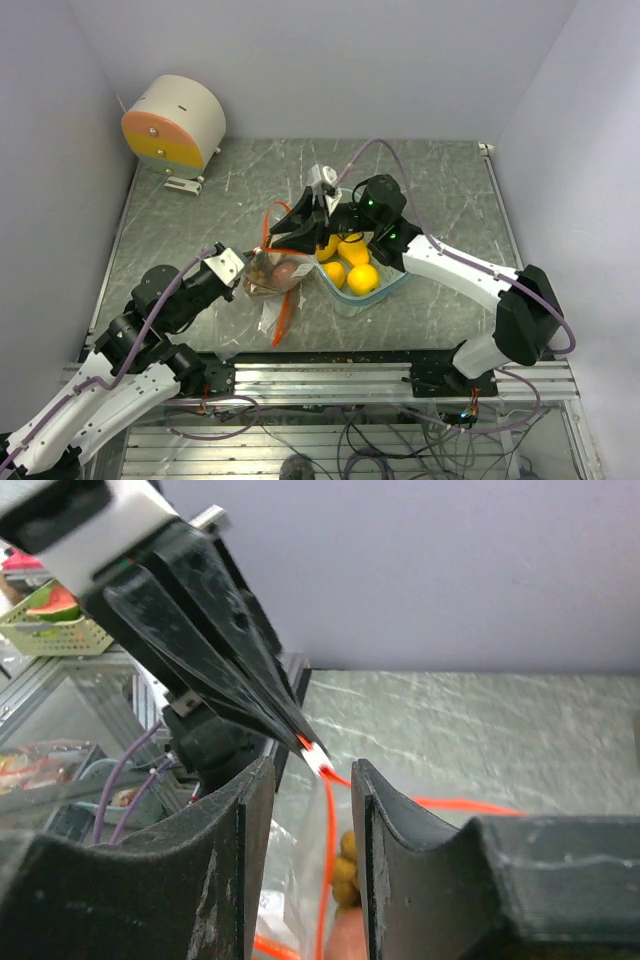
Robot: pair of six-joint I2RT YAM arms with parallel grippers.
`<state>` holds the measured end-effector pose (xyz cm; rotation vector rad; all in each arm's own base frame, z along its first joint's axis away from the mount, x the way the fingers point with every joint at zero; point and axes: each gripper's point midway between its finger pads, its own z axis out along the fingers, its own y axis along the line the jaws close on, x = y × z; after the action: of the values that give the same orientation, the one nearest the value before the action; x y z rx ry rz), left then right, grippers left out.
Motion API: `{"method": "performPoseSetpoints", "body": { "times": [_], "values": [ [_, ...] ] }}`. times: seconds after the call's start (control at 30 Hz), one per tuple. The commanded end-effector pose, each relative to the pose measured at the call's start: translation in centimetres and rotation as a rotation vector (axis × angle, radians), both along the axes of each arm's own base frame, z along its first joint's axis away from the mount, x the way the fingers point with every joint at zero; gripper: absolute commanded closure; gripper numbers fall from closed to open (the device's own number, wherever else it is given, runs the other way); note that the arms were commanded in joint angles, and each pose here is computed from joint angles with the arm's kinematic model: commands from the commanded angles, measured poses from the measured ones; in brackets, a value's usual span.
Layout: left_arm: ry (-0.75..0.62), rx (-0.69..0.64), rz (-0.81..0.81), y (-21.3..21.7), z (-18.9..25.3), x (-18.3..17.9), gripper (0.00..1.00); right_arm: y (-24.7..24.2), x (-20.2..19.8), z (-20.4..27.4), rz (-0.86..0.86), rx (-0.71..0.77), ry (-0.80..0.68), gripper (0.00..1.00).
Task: Place the food in the zip-top bag and seal the zipper
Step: Zip the zipper food storage bag.
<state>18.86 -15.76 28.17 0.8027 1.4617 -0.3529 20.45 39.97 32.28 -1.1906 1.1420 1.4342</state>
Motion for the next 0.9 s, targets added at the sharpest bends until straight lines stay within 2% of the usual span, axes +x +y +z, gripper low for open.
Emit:
{"method": "performPoseSetpoints", "body": {
  "times": [0.0,0.17,0.47,0.67,0.87],
  "values": [
    [-0.015,-0.036,-0.021,0.0,1.5,-0.6,0.93,1.9,-2.2,2.1,0.067,0.048,-0.154,0.62],
    [-0.015,-0.042,-0.026,0.0,1.6,-0.9,0.93,3.7,-3.0,1.0,0.115,0.015,-0.166,0.61],
    [-0.025,-0.055,-0.012,0.8,2.1,-1.4,0.93,4.8,-2.0,-1.8,0.113,-0.051,-0.143,0.63],
    [-0.022,-0.053,0.0,1.2,1.6,-1.5,0.93,5.1,-2.2,-2.0,0.146,-0.054,-0.138,0.66],
    [-0.022,-0.045,0.002,1.1,1.4,-1.3,0.93,5.4,-2.5,-2.6,0.16,-0.068,-0.124,0.76]
  ]
}}
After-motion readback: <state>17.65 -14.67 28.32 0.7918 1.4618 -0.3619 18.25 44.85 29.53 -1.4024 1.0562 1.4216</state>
